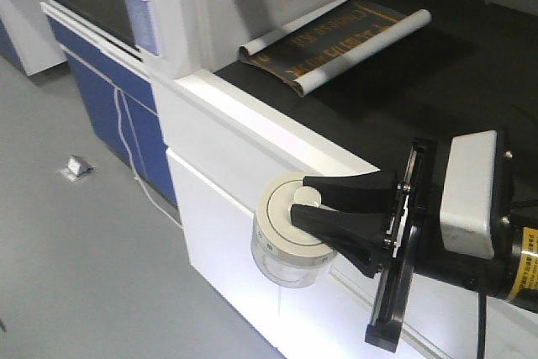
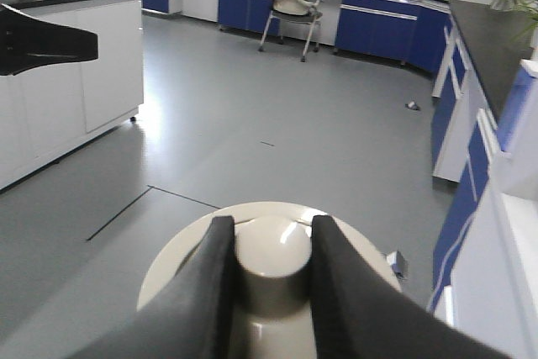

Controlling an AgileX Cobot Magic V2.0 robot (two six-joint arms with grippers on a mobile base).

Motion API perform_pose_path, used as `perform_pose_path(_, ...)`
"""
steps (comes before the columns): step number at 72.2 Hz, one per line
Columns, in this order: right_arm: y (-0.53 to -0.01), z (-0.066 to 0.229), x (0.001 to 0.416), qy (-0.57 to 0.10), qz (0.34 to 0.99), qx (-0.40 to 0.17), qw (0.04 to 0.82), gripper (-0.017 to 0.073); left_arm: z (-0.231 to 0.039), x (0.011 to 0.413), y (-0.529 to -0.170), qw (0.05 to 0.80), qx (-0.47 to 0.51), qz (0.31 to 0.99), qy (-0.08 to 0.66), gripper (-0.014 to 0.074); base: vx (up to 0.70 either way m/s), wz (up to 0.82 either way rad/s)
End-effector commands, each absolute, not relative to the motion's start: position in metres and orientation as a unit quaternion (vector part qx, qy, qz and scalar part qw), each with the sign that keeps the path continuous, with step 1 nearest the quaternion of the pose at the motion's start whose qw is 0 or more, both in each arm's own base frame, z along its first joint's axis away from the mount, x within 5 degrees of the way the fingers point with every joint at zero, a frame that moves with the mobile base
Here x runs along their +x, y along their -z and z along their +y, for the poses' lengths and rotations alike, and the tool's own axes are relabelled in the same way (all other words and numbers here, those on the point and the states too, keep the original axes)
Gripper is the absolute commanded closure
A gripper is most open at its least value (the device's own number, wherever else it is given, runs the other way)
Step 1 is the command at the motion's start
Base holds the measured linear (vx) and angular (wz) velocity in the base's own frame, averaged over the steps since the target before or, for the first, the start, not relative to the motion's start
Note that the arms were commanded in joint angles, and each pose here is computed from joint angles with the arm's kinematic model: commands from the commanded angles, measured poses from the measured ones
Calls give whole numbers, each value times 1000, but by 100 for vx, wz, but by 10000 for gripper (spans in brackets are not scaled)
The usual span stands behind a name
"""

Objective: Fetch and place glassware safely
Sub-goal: 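Hold the jar in the right gripper while the base drives to the bench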

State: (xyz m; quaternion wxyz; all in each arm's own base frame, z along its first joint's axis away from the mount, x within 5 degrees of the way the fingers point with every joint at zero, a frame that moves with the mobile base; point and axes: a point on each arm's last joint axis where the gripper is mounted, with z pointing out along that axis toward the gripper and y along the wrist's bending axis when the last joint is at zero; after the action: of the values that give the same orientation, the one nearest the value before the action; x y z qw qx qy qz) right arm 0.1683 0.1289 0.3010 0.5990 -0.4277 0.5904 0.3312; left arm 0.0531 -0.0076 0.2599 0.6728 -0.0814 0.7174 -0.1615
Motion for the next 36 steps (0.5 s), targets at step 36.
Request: perform_pose_path(36,-319,128,166,-355,561,-409,626,563,-7,53,-275,706,-86,682,174,601,3,74)
